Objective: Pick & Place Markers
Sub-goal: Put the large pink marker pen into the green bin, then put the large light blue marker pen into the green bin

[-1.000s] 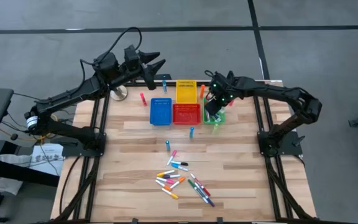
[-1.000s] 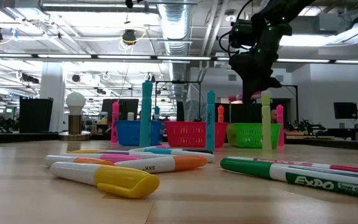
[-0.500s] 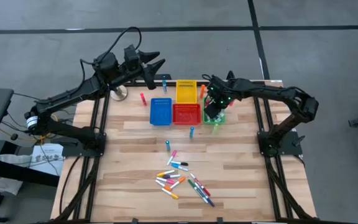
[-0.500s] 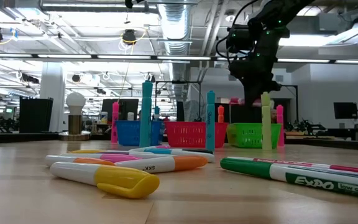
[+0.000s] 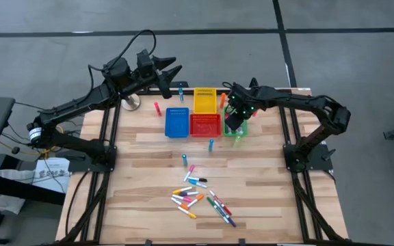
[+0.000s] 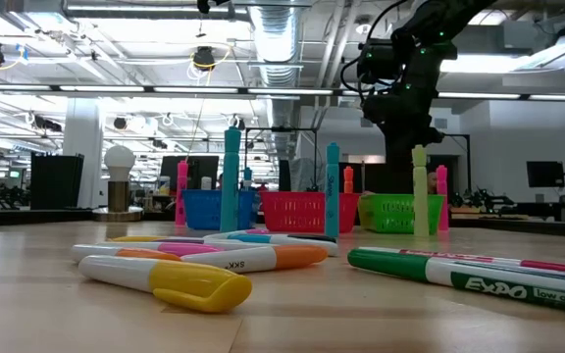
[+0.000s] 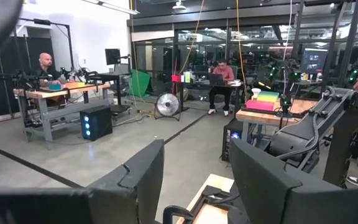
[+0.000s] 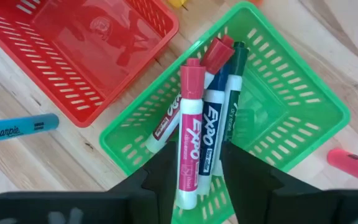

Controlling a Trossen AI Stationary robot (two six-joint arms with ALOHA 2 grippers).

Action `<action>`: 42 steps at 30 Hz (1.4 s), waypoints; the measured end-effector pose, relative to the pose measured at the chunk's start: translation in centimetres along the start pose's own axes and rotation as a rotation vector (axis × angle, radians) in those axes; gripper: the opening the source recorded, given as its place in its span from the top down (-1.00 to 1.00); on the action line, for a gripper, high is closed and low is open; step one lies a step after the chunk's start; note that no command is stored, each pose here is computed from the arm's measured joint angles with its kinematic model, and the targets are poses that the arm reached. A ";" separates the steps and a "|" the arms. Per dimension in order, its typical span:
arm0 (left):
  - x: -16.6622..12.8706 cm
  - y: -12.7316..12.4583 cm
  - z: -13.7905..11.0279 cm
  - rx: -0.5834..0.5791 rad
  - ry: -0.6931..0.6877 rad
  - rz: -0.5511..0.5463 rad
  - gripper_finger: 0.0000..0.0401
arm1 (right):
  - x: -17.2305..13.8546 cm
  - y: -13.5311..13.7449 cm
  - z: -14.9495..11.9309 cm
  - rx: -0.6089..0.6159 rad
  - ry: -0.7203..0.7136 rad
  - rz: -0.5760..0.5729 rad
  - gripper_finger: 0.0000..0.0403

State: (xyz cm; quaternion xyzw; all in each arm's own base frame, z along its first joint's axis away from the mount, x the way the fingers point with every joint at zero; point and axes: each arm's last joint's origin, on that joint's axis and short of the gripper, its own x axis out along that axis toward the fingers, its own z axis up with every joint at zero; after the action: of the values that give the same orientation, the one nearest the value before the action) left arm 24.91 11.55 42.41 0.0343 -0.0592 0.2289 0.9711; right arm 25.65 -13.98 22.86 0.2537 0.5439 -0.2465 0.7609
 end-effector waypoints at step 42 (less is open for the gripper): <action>3.3 5.2 -10.4 -0.254 0.525 0.174 0.09 | -17.3 -2.7 -5.8 0.046 -0.776 0.026 0.25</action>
State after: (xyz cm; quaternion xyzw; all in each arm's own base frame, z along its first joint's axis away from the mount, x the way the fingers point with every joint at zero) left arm 26.57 18.62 32.73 -0.1529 0.1629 0.3029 0.9265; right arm 14.88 -10.52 37.39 0.1654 0.2066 -0.3264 0.9074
